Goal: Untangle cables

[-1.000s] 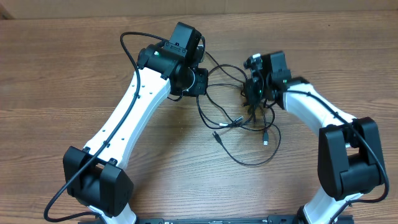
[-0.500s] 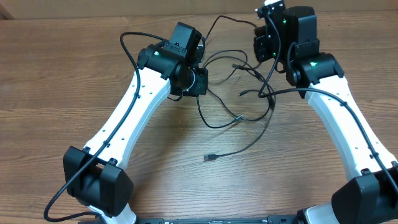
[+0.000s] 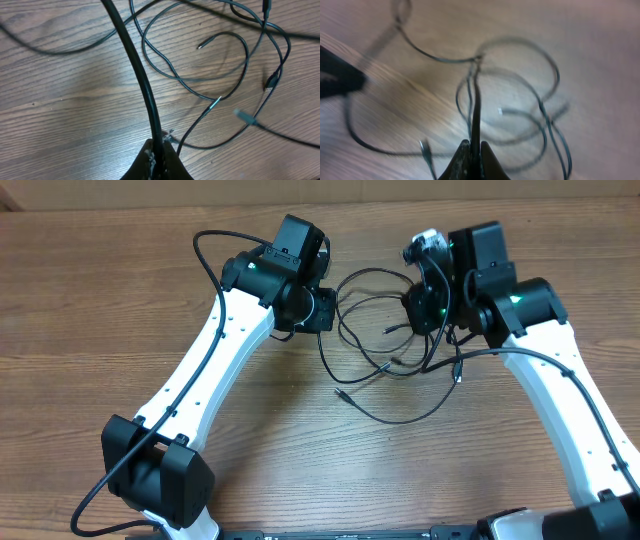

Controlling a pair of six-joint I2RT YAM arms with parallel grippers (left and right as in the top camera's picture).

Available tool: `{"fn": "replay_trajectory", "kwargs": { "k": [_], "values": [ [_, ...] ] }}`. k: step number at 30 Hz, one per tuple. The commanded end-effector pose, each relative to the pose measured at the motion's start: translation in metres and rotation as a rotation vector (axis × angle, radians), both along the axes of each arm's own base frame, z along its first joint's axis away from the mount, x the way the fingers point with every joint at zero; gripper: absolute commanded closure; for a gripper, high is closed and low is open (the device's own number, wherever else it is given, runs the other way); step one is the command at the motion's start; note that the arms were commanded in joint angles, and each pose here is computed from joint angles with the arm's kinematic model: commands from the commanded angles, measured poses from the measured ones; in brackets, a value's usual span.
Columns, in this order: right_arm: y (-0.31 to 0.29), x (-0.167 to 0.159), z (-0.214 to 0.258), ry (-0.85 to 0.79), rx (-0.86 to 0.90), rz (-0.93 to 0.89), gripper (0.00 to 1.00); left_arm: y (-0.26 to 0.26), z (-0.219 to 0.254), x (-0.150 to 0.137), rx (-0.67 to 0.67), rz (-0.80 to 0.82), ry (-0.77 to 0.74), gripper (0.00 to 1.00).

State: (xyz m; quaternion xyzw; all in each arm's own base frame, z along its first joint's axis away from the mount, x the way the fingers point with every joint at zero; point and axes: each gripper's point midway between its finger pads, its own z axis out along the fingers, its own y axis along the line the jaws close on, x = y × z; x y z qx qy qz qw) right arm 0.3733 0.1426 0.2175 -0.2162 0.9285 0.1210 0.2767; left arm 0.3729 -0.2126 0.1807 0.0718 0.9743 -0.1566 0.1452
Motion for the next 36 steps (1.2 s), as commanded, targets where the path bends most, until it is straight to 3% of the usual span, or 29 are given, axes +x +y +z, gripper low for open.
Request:
{"fn": "replay_trajectory", "kwargs": {
  "k": [1, 4, 8, 19, 26, 36],
  "values": [
    [-0.019, 0.001, -0.024, 0.069, -0.075, -0.113, 0.96, -0.001, -0.004, 0.002, 0.003, 0.006, 0.001, 0.96],
    [0.012, -0.011, -0.017, 0.126, 0.094, -0.033, 0.96, -0.001, -0.004, 0.003, -0.008, 0.043, 0.011, 0.96],
    [0.059, -0.038, 0.004, 0.168, 0.339, 0.231, 0.96, -0.002, -0.003, 0.004, -0.035, 0.12, 0.034, 0.96],
    [0.087, -0.05, 0.009, 0.131, 0.501, 0.415, 0.96, -0.027, 0.007, 0.003, -0.232, 0.33, 0.159, 0.96],
    [0.105, -0.045, 0.008, 0.052, 0.494, 0.471, 0.96, -0.043, 0.013, 0.004, -0.286, 0.311, 0.153, 0.96],
    [0.092, -0.024, -0.017, 0.005, 0.295, 0.364, 0.95, -0.043, 0.013, 0.003, -0.298, 0.356, 0.177, 0.96]
  ]
}}
